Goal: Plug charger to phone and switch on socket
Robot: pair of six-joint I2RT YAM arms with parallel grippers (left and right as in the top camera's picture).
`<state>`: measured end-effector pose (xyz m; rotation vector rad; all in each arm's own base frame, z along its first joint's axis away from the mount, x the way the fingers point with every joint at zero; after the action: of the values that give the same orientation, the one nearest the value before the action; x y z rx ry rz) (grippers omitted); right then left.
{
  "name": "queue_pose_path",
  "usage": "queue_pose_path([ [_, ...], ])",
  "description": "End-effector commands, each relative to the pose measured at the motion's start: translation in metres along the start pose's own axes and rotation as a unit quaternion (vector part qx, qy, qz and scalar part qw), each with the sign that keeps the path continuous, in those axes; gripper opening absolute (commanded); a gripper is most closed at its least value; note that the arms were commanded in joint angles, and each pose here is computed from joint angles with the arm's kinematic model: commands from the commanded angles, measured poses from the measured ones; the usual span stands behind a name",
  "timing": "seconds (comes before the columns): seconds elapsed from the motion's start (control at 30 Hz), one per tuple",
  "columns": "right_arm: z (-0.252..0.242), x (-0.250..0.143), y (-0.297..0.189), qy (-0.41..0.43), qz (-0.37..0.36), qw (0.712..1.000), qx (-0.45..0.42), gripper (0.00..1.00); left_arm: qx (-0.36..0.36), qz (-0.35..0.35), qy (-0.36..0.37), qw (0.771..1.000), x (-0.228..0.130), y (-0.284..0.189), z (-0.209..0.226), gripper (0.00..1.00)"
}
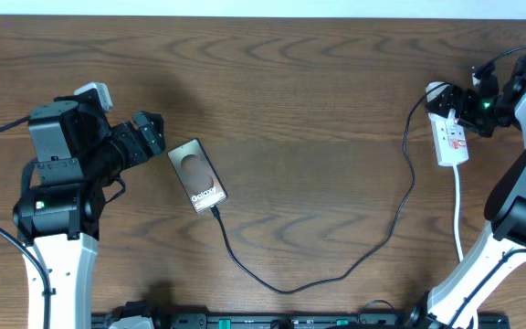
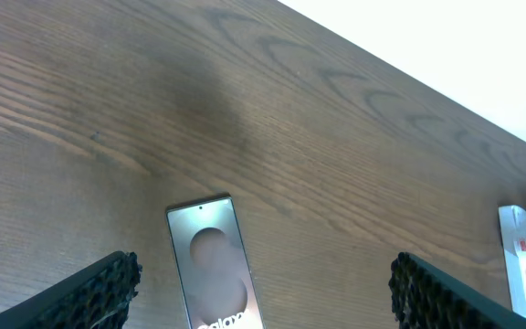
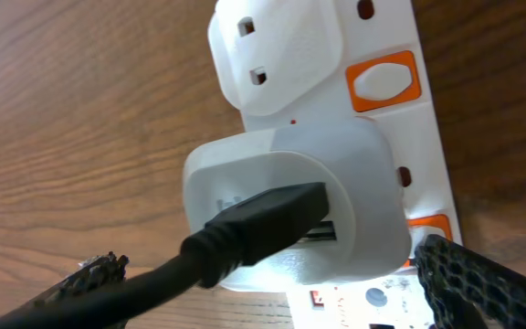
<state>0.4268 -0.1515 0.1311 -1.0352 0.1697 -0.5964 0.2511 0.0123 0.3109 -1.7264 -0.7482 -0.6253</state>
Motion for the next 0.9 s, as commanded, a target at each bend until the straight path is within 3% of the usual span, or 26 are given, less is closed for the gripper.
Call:
queue_pose_path([
  [0.0,0.016,-0.01,0.018,0.01,0.044,0.995,0.086,0.99,0.008,-0.002,0.01,1.0,0.001,-0.001,0.002,0.9],
  [0.2,0.016,-0.011,0.017,0.014,0.045,0.995,0.083,0.99,0.008,-0.002,0.01,1.0,0.001,-0.001,0.002,0.9],
  [0.43,-0.003,-0.009,0.001,0.082,0.022,0.996,-0.026,0.99,0.008,-0.002,0.01,1.0,0.001,-0.001,0.002,0.9],
  [0.7,-0.005,-0.015,-0.074,0.103,-0.049,0.984,-0.138,0.99,0.008,-0.002,0.01,1.0,0.001,-0.001,0.002,0.9],
  [0.87,0.007,-0.039,-0.126,0.106,-0.065,0.97,-0.207,0.99,0.008,-0.002,0.01,1.0,0.001,-0.001,0.002,0.9],
])
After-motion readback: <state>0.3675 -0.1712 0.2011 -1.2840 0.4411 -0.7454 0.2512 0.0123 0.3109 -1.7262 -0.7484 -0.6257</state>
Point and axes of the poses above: each gripper's point midway between its finger pads, its own y axis out along the fingers, its own z axis along the line the jaws close on, x = y × z, the point moved 10 cm from there along -y, back along the fingers, and after that the axes turned 15 degrees about y, right-handed, at the moved point
